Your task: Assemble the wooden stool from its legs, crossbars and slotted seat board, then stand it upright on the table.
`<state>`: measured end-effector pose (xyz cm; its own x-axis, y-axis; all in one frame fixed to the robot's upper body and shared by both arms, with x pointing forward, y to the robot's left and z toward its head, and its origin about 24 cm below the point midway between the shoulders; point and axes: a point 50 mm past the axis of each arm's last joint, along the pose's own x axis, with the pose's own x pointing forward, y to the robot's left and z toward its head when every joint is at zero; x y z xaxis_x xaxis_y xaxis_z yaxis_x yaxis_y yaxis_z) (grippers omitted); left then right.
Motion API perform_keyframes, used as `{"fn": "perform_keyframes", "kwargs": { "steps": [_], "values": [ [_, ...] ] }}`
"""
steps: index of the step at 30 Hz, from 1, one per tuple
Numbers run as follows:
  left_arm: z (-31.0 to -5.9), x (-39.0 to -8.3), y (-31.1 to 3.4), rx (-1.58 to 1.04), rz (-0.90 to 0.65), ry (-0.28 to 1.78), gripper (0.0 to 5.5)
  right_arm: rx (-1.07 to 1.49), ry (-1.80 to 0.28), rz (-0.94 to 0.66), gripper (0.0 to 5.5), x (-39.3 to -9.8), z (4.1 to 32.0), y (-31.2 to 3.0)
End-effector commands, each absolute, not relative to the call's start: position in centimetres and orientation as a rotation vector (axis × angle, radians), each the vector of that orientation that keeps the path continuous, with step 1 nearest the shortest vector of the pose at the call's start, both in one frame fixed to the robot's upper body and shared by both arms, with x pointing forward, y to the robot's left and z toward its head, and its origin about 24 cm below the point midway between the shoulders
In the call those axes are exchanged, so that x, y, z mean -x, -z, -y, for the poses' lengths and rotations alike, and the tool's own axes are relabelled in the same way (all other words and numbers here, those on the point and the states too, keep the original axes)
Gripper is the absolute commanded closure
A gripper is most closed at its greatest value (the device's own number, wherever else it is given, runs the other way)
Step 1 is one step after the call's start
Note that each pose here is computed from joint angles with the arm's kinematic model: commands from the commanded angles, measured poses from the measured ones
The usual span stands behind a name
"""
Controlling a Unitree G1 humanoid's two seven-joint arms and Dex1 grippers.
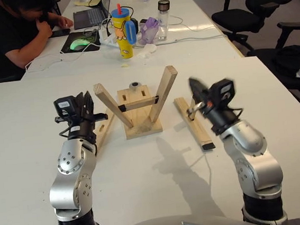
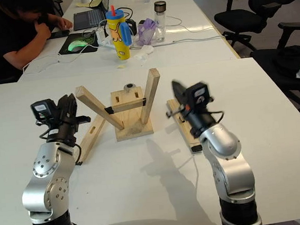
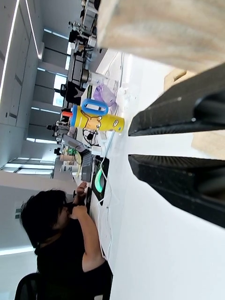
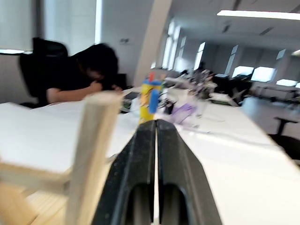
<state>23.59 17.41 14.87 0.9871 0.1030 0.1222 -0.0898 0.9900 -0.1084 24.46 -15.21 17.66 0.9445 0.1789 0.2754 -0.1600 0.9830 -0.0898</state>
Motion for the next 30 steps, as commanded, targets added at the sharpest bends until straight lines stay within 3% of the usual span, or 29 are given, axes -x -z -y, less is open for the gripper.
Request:
{"fn": "perform_keyframes", "kwargs": {
  "steps": [1, 4, 7, 8, 16, 23, 27, 30],
  "values": [
    [-16.7, -24.4, -15.2, 0.094, 0.133, -0.049, 5.49, -0.023, -0.101, 0.159, 5.5, -27.0, 14.8, -16.5],
    [-15.3, -25.3, -15.2, 0.086, 0.118, 0.039, 5.49, -0.082, -0.181, 0.034, 5.5, -28.6, 11.9, -15.5],
    [-12.4, -25.8, -14.7, 0.016, 0.056, 0.232, 5.49, -0.099, -0.706, -0.012, 5.5, -26.7, 4.7, -15.5],
    [-12.6, -26.0, -14.5, 0.019, 0.035, 0.213, 5.49, -0.103, -0.755, -0.029, 5.5, -26.1, 4.2, -15.3],
    [-19.9, -27.1, -13.7, -0.106, -0.059, -0.029, 5.49, 0.066, -0.637, -0.207, 5.5, -24.9, 9.3, -11.2],
    [-26.9, -29.3, -18.0, -0.278, 0.034, -0.053, 5.49, 0.113, -0.484, -0.11, 5.5, -28.4, 10.5, -12.3],
    [-27.0, -29.8, -18.9, -0.359, -0.051, 0.425, 5.49, 0.077, -0.545, -0.005, 5.5, -29.8, 9.5, -13.0],
    [-26.1, -27.4, -15.6, -0.401, -0.307, 0.796, 5.49, 0.012, -0.559, 0.013, 5.5, -30.1, 9.2, -12.4]
  ]
}}
